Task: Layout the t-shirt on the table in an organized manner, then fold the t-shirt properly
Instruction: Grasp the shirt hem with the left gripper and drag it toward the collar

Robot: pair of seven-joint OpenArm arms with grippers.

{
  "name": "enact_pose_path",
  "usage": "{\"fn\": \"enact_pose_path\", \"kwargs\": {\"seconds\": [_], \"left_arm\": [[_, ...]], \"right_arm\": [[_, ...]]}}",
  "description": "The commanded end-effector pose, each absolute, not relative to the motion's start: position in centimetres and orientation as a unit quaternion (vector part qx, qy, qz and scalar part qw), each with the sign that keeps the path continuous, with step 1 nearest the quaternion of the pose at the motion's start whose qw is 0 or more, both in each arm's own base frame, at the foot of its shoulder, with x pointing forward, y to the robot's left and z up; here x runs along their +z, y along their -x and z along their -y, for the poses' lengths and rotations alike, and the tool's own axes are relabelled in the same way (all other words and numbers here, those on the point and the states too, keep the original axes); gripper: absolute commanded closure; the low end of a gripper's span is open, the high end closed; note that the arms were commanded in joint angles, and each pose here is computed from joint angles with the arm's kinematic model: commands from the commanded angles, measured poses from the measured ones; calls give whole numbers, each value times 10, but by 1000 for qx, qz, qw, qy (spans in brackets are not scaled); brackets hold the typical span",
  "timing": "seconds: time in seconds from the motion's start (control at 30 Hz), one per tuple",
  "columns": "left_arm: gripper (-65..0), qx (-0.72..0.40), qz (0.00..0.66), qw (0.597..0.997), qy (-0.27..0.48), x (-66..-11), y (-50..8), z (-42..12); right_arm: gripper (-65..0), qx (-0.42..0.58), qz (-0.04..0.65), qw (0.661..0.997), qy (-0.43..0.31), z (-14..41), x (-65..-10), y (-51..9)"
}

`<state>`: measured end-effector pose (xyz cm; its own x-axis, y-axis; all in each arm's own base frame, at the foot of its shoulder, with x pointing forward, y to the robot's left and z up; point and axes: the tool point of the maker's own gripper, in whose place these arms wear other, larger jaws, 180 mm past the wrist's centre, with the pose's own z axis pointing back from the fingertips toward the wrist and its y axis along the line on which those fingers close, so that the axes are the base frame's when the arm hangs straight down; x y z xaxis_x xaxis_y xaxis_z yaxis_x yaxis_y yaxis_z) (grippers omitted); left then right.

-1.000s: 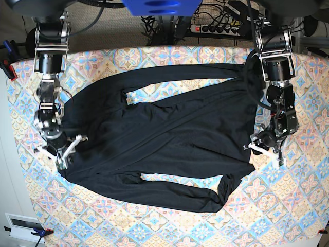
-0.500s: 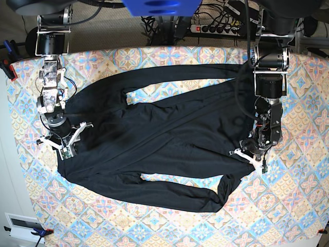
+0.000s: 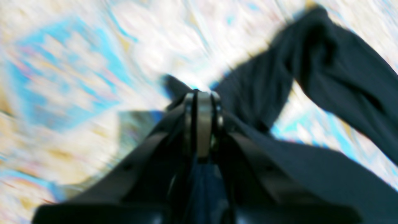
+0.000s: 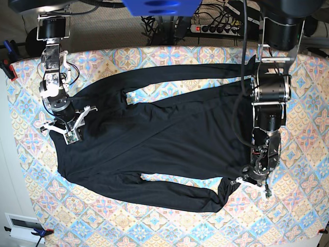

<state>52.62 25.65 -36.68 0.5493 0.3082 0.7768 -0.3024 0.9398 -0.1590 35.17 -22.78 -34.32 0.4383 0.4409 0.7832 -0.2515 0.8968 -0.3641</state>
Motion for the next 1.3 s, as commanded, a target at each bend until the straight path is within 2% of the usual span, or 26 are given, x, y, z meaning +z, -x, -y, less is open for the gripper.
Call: {"fn": "enact_pose_path", "kwargs": {"seconds": [0.0, 0.23, 0.47, 0.53, 0.7, 0.8, 1.03, 1.13, 1.27], "left_arm": [[-1, 166, 486, 858, -2, -329, -550, -262], [-2, 139, 539, 829, -45, -273, -575, -284], [-11, 144, 545, 824, -58, -263, -575, -302], [-60, 142, 539, 828, -60, -268, -573, -302], [-249, 175, 483, 854, -86, -299, -550, -319], [-299, 171, 456, 870, -78, -322, -536, -315], [-299, 164, 412, 896, -5, -355, -470, -289], [-299, 167, 404, 899, 38, -358, -431, -275], [-299, 195, 385, 900, 59, -363, -380, -278]], "right_arm": [[-133, 207, 515, 825, 105, 230, -323, -360], [-133, 198, 514, 827, 113, 239, -322, -353], [-133, 201, 521, 822, 113, 236, -315, -354], [-133, 203, 521, 822, 112, 234, -316, -354], [-133, 203, 520, 822, 111, 234, -317, -353], [-133, 205, 509, 829, 108, 233, -326, -344], [-133, 206, 500, 834, 106, 234, -333, -338], [-133, 206, 500, 834, 106, 234, -333, -338], [-133, 206, 499, 835, 106, 234, -334, -338]]}}
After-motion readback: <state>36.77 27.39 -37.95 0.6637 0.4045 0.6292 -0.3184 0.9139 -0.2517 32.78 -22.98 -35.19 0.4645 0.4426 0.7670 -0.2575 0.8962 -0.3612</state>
